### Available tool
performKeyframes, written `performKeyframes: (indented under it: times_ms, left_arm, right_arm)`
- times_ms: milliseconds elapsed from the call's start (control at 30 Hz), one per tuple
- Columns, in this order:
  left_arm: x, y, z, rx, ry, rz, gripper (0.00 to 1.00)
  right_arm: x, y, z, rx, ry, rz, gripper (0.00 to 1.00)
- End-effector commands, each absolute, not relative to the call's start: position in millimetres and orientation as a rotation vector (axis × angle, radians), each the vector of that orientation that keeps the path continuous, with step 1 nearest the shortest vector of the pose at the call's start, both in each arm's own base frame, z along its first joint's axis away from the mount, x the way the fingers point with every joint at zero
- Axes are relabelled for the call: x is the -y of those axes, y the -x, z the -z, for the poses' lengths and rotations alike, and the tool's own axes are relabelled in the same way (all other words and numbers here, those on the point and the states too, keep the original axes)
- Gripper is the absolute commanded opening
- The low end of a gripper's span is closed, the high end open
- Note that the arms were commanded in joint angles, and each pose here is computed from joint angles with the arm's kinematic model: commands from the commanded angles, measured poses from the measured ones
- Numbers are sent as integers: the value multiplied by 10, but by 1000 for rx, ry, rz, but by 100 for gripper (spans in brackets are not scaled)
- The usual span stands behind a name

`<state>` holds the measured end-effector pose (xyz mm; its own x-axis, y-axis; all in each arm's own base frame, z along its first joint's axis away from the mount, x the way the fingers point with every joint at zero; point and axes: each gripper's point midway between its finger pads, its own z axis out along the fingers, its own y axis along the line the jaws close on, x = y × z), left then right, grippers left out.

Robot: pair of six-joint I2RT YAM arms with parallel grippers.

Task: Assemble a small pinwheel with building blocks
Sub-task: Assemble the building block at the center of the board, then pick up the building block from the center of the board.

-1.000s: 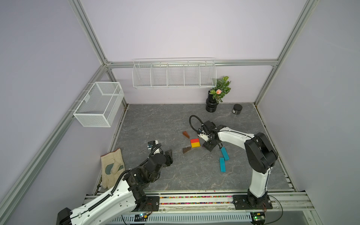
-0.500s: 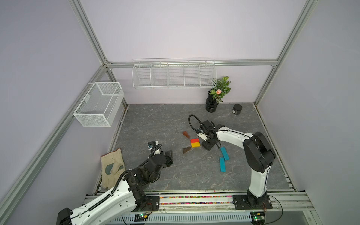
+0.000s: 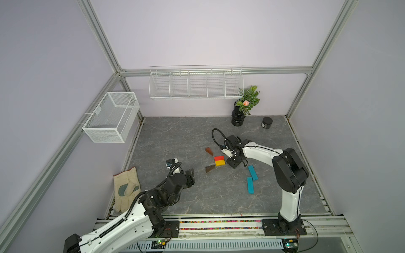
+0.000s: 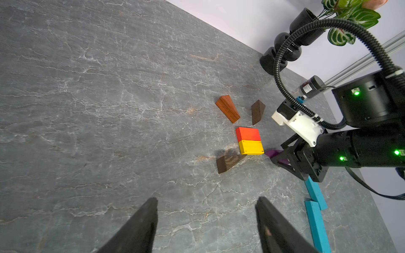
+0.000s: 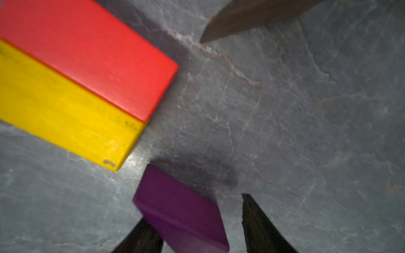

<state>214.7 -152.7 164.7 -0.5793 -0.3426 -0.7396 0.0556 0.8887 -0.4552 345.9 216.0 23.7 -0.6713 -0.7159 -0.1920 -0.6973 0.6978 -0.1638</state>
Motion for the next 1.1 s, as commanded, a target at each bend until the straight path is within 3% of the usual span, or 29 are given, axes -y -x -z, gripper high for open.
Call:
performKeyframes:
  times_ms: [0, 333, 667, 1067]
  left_arm:
    - [1509, -2148, -1624, -2122, 231, 557, 73]
    - [1478, -2162, -1659, -2102, 237, 546, 73]
    - [1523, -2223, -1771, -2091, 205, 557, 73]
    - [1580, -2469, -1791, -2194, 130, 487, 77]
  right_arm:
    - [-2188, -3435, -203, -2690, 1118, 100, 59]
    - [-2056, -3314, -564, -2641, 1047, 89, 72]
    - [-1551, -2928, -871, -2716, 517, -3, 79]
    - [-978, -2538, -430, -2869, 21, -8, 70]
